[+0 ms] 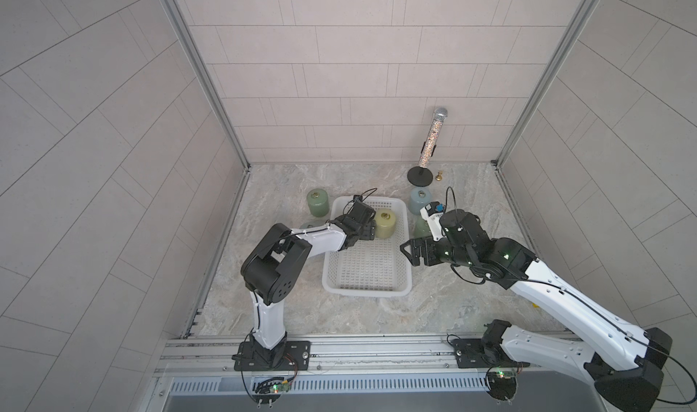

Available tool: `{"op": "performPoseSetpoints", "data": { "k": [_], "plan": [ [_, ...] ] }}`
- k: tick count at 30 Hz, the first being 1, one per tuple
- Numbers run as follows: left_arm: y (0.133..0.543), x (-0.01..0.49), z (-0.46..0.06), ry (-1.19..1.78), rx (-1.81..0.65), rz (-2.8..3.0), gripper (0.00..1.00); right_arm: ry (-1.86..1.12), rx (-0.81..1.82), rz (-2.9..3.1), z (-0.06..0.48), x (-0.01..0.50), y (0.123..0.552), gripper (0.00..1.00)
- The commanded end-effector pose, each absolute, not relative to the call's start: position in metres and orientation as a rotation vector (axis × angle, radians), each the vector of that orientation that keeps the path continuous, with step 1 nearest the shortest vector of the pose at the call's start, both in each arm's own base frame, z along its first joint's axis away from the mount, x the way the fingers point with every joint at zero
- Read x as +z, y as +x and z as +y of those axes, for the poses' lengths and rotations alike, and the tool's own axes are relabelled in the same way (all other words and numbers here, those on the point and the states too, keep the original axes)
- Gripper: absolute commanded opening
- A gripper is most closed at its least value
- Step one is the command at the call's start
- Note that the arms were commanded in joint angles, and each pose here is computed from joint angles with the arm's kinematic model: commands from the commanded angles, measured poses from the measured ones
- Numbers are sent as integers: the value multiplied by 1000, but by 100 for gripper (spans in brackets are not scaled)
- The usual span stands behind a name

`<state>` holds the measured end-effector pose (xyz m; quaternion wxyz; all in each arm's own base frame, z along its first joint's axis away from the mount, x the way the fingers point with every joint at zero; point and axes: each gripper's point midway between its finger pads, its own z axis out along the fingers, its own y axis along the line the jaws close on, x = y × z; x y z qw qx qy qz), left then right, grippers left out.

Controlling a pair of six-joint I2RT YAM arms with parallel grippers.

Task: Take the tea canister out of the basket
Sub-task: Pick up the tea canister from the basket.

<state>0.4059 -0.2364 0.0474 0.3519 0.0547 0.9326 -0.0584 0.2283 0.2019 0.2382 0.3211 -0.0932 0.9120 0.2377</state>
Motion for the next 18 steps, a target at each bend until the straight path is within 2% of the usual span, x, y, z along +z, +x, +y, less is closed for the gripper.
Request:
{"op": "performPoseSetpoints", "data": {
  "k": [1,18],
  "plan": [
    [408,72,-229,108,-155,2369,84,-239,624,2389,201,240,227,100],
    [377,156,-213,65,-239,2299,84,-280,654,2361,210,245,232,100]
  ]
}}
